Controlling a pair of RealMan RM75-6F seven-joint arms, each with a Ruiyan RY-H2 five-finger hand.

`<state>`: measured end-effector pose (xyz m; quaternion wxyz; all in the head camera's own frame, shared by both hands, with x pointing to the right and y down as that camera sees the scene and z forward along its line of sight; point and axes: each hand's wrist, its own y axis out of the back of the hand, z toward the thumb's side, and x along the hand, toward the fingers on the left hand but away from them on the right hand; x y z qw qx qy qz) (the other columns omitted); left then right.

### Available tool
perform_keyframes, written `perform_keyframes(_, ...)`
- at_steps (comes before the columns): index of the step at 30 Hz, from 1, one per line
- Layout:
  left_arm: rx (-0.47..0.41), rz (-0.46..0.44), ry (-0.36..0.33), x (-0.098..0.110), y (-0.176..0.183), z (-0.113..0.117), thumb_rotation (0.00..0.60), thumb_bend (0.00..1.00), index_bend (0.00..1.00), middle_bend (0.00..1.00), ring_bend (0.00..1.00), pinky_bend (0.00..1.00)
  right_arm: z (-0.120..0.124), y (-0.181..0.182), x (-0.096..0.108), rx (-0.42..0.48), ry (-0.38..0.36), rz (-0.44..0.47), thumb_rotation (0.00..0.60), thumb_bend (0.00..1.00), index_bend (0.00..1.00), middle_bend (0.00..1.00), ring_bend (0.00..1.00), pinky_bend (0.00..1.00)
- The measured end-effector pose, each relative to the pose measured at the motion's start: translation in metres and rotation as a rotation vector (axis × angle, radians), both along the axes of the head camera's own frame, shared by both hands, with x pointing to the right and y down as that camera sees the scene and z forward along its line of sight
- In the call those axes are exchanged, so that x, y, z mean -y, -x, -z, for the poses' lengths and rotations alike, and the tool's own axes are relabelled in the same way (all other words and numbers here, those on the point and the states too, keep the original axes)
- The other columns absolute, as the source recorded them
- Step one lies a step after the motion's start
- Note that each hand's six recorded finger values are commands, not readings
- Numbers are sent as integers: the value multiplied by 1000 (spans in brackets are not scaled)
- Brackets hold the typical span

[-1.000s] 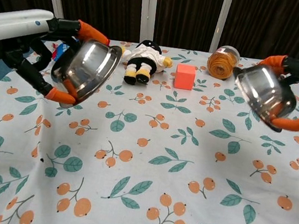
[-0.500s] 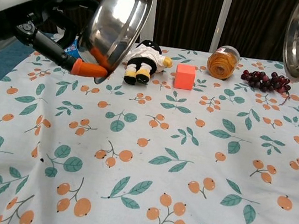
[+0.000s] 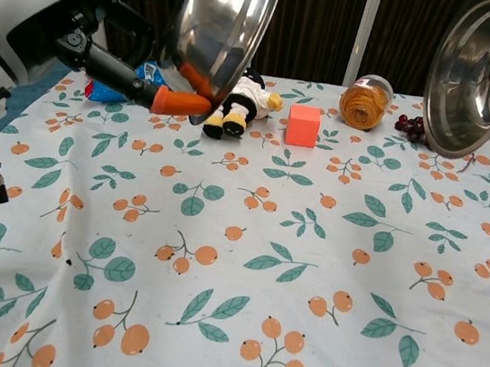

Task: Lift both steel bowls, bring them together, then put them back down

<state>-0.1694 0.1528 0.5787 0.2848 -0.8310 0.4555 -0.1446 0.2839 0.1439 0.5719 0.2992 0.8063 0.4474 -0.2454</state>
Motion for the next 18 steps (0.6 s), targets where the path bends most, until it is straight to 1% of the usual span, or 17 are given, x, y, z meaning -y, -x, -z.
perform_keyframes(5,-43,-11,-12,-3,-16,2,600,508,578,710,609,778,-3,18,-12,17,22,17,600,390,1000,981,986,1000)
perform_keyframes(8,-60,-20,-12,-5,-25,1,600,507,578,710,609,778,-4,28,-15,23,27,15,600,391,1000,981,986,1000)
perform_keyframes(13,-65,-41,-13,-11,-37,-2,600,507,579,711,609,777,-4,41,-16,33,36,4,600,392,1000,981,986,1000)
perform_keyframes(18,-59,-57,-14,-14,-44,-6,600,506,579,712,609,777,3,57,-21,59,44,11,600,392,1000,980,986,1000)
